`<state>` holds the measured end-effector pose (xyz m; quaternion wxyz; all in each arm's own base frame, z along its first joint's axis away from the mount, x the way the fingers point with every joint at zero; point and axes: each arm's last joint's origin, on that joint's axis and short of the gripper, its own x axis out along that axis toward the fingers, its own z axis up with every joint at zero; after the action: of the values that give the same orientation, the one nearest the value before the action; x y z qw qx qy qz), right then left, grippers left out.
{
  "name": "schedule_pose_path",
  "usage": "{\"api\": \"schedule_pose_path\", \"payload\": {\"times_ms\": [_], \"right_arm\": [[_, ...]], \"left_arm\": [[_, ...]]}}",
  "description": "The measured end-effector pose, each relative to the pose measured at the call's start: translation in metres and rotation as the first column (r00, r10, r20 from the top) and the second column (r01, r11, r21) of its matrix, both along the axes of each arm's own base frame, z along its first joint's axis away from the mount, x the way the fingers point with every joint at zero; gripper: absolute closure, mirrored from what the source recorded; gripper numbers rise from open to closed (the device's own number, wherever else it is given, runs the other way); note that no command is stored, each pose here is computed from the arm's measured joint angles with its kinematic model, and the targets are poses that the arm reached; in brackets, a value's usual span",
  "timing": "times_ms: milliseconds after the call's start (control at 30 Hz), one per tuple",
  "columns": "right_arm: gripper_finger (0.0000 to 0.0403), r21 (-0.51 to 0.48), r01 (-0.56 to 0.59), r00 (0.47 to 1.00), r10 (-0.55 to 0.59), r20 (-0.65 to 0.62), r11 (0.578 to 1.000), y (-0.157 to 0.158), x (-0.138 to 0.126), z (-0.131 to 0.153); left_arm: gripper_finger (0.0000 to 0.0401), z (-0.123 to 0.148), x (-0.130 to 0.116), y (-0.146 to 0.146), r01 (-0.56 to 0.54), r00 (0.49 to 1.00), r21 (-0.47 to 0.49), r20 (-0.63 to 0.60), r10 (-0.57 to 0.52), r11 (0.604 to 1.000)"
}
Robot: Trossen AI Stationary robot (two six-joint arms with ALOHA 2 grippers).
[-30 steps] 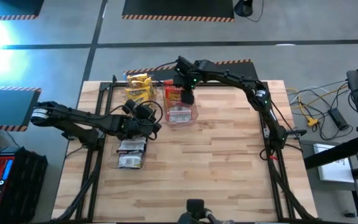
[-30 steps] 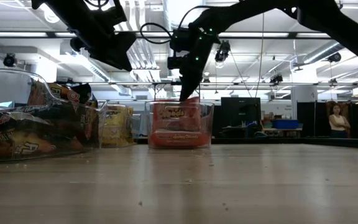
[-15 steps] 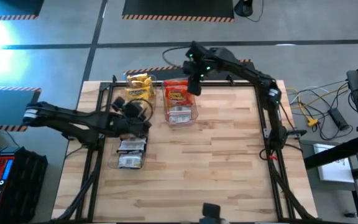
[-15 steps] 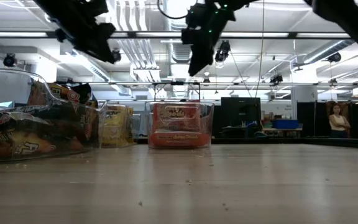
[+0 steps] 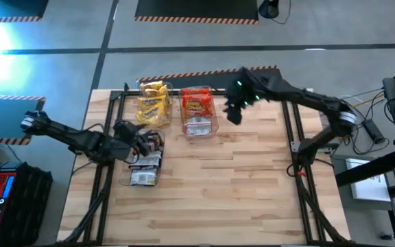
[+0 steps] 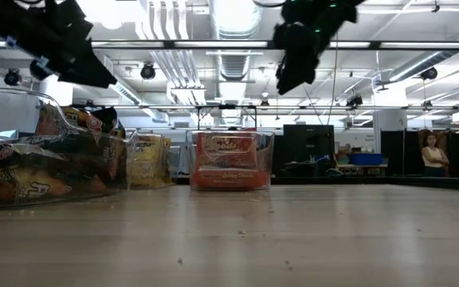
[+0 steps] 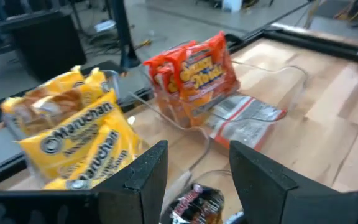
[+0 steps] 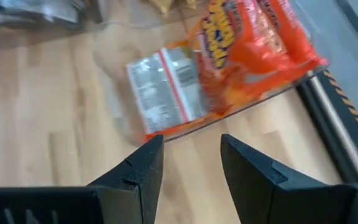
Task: Sort Maruchan noodles
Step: Return to Home Position
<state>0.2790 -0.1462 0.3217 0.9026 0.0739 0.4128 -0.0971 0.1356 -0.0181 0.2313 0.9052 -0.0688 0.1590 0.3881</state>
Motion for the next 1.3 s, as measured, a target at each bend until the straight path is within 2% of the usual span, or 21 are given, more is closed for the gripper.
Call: {"api": "schedule_pose_path", "payload": {"times_ms": [267, 500, 633, 867, 1133, 1300], "right_arm": [[0.0255, -0.015, 0.049, 0.978, -0.045, 0.202, 0.999, 0.064, -0.055, -0.036], [0.0254, -0.051, 0.100, 0.940, -0.078, 0.331, 0.994, 0.097, -0.090, -0.064], [0.0257, -0.055, 0.101, 0.919, -0.072, 0.386, 0.993, 0.106, -0.104, -0.076], [0.0255, -0.062, 0.092, 0.864, -0.049, 0.500, 0.994, 0.113, -0.117, -0.101], [0.0255, -0.069, 0.095, 0.825, -0.039, 0.564, 0.993, 0.115, -0.126, -0.128], [0.0255, -0.074, 0.098, 0.796, -0.034, 0.604, 0.992, 0.116, -0.132, -0.147]], "left_arm": [[0.0247, -0.033, -0.002, 0.000, 0.048, 0.995, 0.051, 0.085, -0.053, 0.998], [0.0247, -0.052, -0.001, 0.000, 0.049, 0.982, 0.039, 0.179, -0.055, 0.998], [0.0247, -0.065, -0.003, 0.001, 0.044, 0.972, 0.018, 0.231, -0.047, 0.999], [0.0247, -0.086, -0.011, 0.004, -0.019, 0.936, -0.044, 0.351, 0.034, 0.999], [0.0247, -0.087, -0.012, 0.005, -0.037, 0.942, -0.026, 0.333, 0.044, 0.999], [0.0247, -0.088, -0.013, 0.006, -0.087, 0.939, -0.013, 0.334, 0.086, 0.996]]}}
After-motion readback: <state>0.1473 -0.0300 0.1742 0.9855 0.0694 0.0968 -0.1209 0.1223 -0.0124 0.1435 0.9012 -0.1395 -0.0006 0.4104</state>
